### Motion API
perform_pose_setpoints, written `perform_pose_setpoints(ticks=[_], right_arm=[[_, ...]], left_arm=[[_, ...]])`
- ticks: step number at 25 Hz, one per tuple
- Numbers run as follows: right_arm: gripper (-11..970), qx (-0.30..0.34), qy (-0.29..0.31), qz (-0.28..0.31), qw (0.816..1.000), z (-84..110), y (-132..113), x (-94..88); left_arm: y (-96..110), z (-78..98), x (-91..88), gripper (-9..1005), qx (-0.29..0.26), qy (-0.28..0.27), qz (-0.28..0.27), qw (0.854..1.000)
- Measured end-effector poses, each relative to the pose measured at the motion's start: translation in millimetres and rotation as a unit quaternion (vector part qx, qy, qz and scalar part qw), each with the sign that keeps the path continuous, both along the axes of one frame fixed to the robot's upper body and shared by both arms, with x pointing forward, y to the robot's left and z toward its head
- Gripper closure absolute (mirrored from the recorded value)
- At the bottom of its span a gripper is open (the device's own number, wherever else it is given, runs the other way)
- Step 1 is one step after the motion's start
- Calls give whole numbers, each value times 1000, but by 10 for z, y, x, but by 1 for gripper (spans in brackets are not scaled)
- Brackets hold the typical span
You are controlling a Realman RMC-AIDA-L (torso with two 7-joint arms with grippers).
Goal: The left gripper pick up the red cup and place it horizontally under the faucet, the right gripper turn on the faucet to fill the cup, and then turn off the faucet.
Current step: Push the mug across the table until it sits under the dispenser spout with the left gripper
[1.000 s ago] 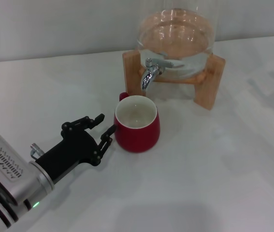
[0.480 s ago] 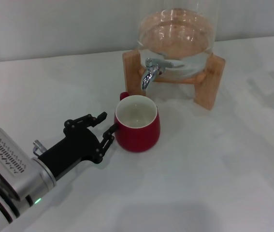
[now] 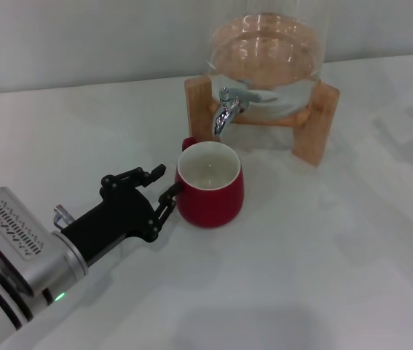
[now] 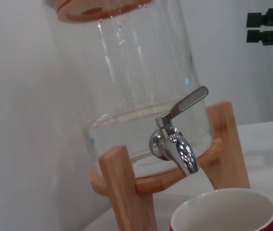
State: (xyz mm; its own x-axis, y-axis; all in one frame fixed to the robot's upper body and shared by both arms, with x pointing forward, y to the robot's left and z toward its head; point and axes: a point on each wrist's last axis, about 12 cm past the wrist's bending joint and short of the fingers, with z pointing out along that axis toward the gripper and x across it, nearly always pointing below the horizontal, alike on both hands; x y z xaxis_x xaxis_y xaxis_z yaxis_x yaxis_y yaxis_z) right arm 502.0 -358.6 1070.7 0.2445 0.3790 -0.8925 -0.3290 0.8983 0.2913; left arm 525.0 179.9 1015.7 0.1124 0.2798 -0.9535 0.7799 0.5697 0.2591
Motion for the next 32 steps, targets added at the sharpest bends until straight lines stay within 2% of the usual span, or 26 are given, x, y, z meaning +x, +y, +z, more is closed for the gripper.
perform_pose_setpoints(ticks=[32], right_arm=[[131, 8, -7, 3, 1000, 9, -10, -37]], left_arm=[[-74, 60, 120, 683, 15, -11, -10, 1000]])
